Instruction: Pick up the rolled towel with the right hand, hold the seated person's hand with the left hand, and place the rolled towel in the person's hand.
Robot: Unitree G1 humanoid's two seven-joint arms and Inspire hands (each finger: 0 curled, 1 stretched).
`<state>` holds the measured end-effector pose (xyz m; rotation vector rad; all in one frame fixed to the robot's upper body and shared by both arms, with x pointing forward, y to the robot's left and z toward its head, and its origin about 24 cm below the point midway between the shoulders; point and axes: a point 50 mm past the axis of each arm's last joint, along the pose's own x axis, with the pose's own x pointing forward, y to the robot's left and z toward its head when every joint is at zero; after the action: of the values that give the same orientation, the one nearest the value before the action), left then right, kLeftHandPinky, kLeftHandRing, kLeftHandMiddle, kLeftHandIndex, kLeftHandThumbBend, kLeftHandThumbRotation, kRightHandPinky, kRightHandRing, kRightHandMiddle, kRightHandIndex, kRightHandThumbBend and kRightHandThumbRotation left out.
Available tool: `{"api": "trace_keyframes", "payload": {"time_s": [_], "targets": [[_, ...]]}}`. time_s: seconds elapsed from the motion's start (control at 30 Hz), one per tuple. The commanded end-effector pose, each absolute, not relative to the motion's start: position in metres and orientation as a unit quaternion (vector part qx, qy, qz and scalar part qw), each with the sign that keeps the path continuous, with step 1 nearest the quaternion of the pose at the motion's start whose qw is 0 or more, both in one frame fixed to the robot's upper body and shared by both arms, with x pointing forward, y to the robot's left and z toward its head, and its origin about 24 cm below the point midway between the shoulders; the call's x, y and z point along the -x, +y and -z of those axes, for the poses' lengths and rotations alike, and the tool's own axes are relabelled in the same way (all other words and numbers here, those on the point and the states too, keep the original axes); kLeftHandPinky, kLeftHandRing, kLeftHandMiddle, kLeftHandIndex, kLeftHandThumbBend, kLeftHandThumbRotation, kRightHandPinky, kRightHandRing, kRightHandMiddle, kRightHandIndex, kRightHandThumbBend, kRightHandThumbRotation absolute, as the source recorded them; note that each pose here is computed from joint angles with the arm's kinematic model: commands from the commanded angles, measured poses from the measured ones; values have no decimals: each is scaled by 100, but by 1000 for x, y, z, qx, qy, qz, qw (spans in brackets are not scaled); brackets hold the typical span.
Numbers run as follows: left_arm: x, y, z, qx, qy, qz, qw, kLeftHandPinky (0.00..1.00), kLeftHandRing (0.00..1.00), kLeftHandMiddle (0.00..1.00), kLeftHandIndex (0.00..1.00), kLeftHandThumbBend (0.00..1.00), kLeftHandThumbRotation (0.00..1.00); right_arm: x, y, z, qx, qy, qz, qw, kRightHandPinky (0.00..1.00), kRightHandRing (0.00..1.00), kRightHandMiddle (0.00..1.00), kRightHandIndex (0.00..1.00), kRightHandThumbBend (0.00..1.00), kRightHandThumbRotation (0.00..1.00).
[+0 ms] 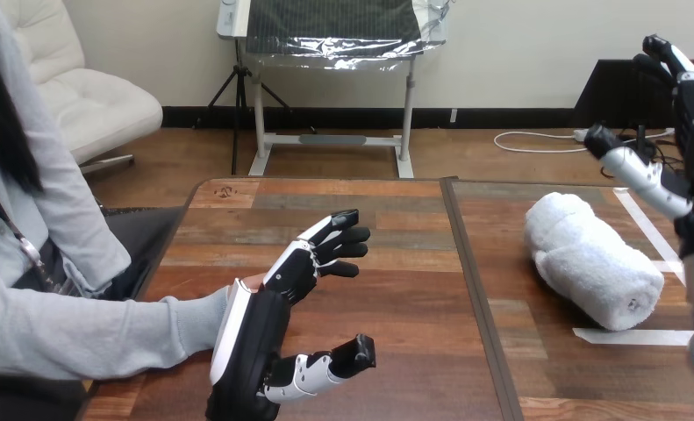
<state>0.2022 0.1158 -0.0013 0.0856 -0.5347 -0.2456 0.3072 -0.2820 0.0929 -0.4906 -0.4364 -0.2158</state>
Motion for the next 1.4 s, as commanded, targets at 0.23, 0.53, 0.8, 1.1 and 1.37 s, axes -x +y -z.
{"api": "trace_keyframes", "payload": {"time_s": [0.23,0.53,0.8,1.1,1.37], "targets": [[-213,114,-13,-38,-302,115,946,65,75,78,82,100,73,-339,-300,-121,289,-165,152,931,88,88,85,90,100,69],[-212,114,-13,-35,-304,116,945,66,76,80,82,100,72,-347,-305,-113,292,-98,158,938,87,87,85,90,100,65],[-210,114,-13,-32,-305,113,945,66,77,80,83,100,71,-351,-308,-104,305,-42,159,938,85,85,85,90,99,63],[-209,115,-13,-27,-307,117,944,67,78,82,84,100,70,-353,-310,-93,315,21,158,936,78,82,84,89,100,63],[-207,115,-14,-27,-316,116,941,68,79,82,85,100,69,-352,-311,-82,288,73,148,943,79,84,87,91,100,62]]}}
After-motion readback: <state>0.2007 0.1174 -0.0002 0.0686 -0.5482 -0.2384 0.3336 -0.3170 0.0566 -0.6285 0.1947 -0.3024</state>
